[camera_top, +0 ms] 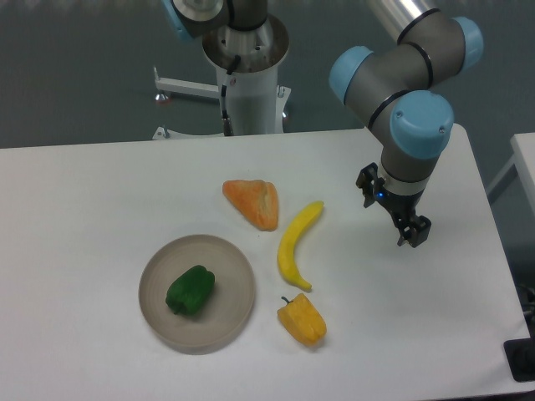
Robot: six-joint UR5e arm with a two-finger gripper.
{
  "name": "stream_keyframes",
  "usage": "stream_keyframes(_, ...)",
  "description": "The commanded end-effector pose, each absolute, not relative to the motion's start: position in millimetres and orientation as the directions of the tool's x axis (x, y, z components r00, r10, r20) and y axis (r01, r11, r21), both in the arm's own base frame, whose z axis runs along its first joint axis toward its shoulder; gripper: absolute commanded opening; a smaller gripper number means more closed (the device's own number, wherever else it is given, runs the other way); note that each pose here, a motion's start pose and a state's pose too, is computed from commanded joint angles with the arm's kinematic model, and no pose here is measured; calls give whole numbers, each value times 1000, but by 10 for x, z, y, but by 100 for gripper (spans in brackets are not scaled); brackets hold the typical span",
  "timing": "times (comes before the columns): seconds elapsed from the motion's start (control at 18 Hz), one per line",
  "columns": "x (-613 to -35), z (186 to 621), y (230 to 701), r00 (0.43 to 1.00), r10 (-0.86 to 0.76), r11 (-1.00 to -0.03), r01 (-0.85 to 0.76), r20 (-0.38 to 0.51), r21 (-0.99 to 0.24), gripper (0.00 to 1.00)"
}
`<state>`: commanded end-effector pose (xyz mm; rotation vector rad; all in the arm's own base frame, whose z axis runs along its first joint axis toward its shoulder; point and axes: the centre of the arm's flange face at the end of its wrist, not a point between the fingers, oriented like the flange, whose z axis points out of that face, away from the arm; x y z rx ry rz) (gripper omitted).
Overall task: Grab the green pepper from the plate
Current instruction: 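Move the open gripper from its start pose toward the grey plate, then lower the gripper over the green pepper and close on it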
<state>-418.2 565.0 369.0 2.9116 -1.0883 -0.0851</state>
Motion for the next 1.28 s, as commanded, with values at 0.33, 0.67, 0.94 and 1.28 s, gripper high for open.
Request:
stream_keyframes(0.33,-4063,3601,5762,766,-642,-766,-641,-34,44,100)
stream_keyframes(0.67,-3639,3592,5985,833,-553,-832,-553,-12,-49,100)
stream_keyframes(0.94,-2786,3504,6445,898,-439,-897,-435,36,-85,100)
stream_keyframes(1.28,-1937,3297,6736,912,-402,-915,-399,79,-57,100)
